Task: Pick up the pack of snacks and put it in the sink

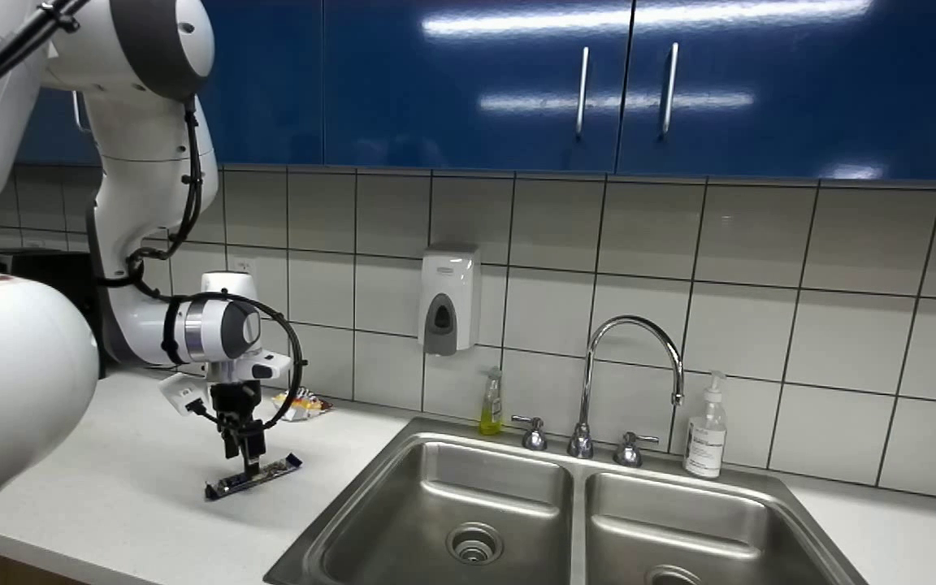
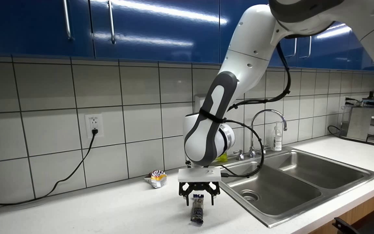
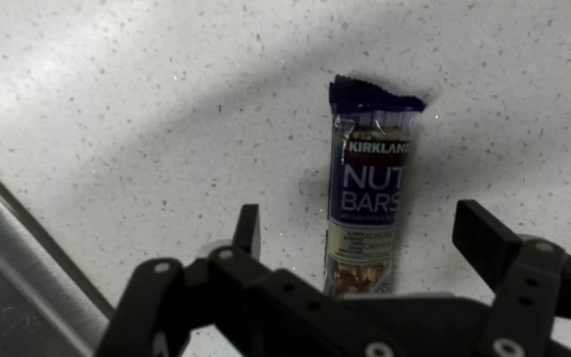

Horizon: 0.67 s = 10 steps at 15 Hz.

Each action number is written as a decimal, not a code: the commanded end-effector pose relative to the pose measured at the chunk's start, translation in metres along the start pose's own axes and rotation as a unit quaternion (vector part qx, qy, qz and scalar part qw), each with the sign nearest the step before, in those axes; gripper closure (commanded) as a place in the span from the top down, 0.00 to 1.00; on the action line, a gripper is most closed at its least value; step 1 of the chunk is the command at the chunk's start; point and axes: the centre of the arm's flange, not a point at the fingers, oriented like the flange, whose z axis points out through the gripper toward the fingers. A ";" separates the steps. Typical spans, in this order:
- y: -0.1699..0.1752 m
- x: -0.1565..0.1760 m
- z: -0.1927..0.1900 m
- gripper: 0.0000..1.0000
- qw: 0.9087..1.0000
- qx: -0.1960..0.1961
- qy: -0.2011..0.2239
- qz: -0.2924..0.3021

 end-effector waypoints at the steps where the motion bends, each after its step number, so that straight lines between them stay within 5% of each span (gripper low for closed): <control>1: -0.007 0.003 0.010 1.00 1.000 -0.008 0.005 0.006; 10: -0.008 0.012 0.026 1.00 1.000 -0.016 0.001 0.009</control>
